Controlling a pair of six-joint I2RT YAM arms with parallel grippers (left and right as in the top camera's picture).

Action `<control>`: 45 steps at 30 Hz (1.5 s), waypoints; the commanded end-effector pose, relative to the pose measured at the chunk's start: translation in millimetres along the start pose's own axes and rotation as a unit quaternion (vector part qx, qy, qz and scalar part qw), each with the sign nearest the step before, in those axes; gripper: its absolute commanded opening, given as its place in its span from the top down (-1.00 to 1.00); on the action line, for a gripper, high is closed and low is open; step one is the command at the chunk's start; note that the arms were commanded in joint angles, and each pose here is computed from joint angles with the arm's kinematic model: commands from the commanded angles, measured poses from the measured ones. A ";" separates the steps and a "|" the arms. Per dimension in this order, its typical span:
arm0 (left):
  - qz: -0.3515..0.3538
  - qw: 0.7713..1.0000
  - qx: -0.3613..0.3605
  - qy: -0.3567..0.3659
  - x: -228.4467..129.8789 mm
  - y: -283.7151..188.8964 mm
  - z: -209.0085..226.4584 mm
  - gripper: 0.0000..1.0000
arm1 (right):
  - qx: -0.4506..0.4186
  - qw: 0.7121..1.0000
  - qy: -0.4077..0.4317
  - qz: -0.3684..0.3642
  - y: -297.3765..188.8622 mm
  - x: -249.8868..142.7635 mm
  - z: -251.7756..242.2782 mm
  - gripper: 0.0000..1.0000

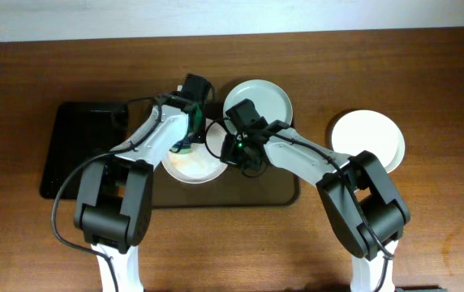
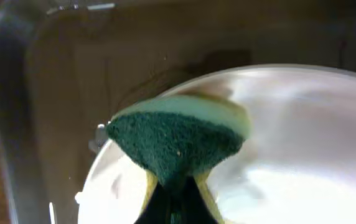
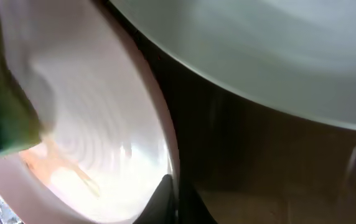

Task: Clean dirty plates on tray and stack at the side
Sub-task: 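Scrub the bottom white plate with the sponge in the left gripper, then carry the bottom plate right and stack it on the first plate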

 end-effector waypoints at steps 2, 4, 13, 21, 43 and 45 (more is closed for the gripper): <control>0.001 0.999 -0.007 -0.046 6.9 -40.8 15.4 0.99 | -0.012 1.000 -0.004 0.006 5.7 -1.8 -5.8 0.92; 0.029 0.998 0.005 -0.061 -4.0 -43.1 24.9 0.99 | -0.012 1.000 -0.004 0.007 5.7 -1.9 -5.8 0.92; 0.089 0.994 -0.025 -0.051 -71.0 10.8 10.7 0.99 | -0.012 1.000 -0.004 0.006 5.7 -1.8 -5.8 0.92; -0.085 0.992 0.029 -0.089 -36.2 30.3 24.1 0.99 | -0.012 1.000 -0.004 0.007 5.8 -2.1 -5.9 0.92; -0.155 0.975 -0.100 -0.125 36.2 -89.6 80.7 0.99 | -0.080 0.989 -0.110 -0.060 -97.2 12.9 13.6 0.92; -0.133 0.977 -0.113 -0.120 29.8 -85.6 76.1 0.99 | -0.123 0.976 -0.139 -0.115 -139.1 12.4 13.7 0.92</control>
Point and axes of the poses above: each gripper's point midway between its finger pads, its own y axis out along the fingers, its own z axis along the line the jaws close on, x = y × z, the point moved 5 cm from there along -y, back along the fingers, and after that the axes turned 7 degrees about -y, right-handed, at the moved point
